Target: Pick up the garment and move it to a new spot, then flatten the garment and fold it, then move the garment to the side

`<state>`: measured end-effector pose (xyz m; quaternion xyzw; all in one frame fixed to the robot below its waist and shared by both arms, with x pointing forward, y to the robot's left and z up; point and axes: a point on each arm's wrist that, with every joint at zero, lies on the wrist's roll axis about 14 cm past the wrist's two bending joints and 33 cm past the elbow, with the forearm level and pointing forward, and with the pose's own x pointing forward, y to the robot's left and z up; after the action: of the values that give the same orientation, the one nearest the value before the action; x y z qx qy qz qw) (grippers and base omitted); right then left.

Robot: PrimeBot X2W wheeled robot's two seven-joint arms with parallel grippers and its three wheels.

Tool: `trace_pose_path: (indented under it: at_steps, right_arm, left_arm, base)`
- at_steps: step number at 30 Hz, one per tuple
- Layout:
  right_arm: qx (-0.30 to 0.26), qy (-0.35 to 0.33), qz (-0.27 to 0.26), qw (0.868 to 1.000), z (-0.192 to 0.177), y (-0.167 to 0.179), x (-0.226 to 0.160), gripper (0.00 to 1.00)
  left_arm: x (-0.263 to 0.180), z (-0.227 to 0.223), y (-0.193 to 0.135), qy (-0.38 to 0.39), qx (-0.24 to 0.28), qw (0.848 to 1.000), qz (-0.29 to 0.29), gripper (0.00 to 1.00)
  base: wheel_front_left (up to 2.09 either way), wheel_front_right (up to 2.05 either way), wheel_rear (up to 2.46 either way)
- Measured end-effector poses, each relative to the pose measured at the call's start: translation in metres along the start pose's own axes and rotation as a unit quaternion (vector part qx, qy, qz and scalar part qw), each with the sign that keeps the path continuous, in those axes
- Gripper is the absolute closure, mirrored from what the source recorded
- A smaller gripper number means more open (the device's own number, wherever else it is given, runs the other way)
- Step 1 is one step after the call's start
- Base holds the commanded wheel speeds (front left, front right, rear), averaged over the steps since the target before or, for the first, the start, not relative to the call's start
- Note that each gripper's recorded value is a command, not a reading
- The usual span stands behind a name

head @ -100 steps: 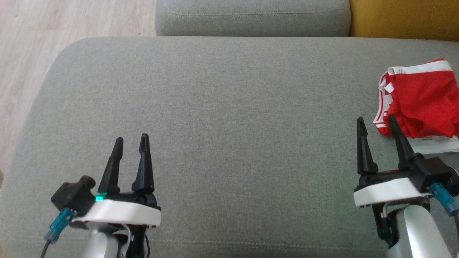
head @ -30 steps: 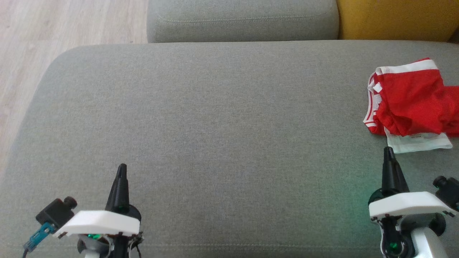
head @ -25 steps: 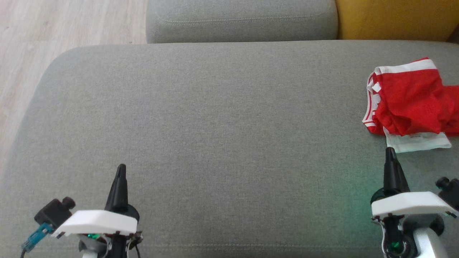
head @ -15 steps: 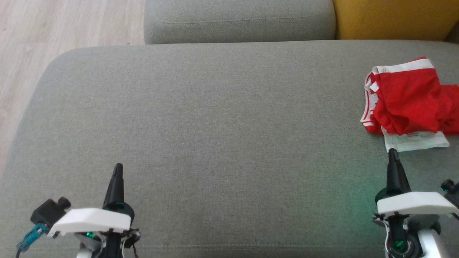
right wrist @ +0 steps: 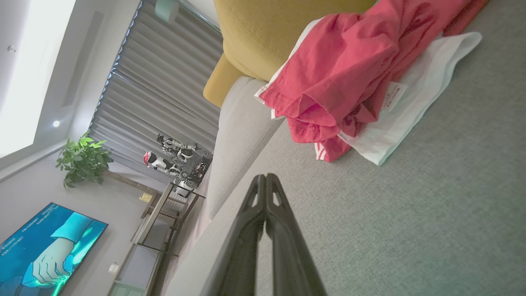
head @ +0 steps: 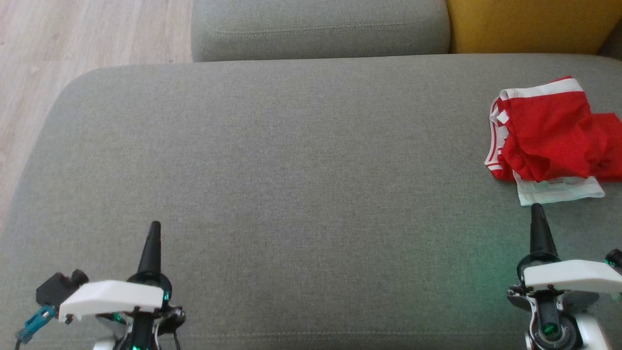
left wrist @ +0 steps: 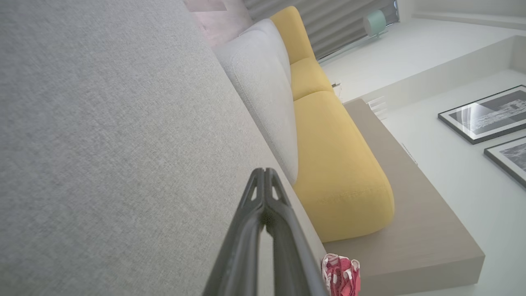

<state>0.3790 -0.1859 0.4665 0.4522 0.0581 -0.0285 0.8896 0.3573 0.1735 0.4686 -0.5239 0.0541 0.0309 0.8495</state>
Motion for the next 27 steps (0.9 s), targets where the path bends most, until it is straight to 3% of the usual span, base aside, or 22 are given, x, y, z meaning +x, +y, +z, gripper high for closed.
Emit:
trace_pose_path:
  at_steps: [27]
  right_arm:
    - [0.166,-0.008,-0.006,0.986,0.0101,-0.0066,-0.0043,1.0]
  left_arm:
    - [0.0088,0.007,-0.001,0.006,-0.124,0.992,-0.004,1.0]
  base:
    - [0.0,0.0,0.0]
